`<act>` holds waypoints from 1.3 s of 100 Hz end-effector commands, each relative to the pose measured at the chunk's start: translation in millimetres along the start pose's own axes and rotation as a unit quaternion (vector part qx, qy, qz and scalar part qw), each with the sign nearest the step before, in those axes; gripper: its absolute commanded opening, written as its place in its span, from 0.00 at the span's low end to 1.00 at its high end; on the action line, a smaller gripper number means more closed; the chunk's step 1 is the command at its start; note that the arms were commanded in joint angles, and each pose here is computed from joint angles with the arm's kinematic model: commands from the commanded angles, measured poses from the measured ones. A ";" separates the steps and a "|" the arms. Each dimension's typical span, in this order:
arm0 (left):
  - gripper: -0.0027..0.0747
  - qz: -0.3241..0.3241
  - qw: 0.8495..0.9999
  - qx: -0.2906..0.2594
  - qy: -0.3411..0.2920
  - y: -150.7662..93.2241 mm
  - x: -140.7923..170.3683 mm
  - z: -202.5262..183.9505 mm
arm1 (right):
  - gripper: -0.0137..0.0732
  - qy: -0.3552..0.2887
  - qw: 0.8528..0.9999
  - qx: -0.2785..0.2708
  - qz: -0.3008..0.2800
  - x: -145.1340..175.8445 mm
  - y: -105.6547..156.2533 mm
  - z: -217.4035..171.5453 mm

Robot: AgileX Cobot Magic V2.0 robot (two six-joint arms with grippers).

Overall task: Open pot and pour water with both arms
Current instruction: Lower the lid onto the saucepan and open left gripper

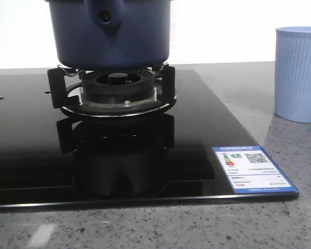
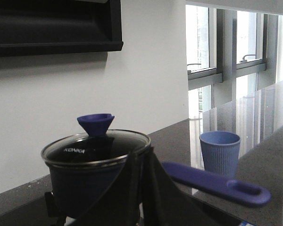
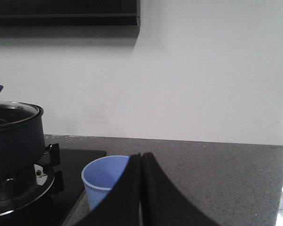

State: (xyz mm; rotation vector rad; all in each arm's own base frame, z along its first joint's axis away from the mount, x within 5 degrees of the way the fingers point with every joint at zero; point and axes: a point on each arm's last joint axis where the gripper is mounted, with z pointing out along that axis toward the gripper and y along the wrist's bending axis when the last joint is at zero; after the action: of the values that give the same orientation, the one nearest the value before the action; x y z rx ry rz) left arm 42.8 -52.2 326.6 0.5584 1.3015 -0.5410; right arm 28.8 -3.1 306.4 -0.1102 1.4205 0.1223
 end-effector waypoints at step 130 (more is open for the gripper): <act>0.01 0.081 0.977 -0.192 0.050 26.6 65.0 -25.7 | 0.07 -0.065 0.998 -0.022 0.013 -15.0 3.1 -6.1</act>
State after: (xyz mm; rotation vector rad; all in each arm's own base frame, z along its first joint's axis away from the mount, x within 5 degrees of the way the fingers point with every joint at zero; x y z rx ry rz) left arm 49.2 -22.7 263.0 0.3975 1.3862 -0.1703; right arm 22.4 -2.9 307.6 -0.0912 1.3729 0.1755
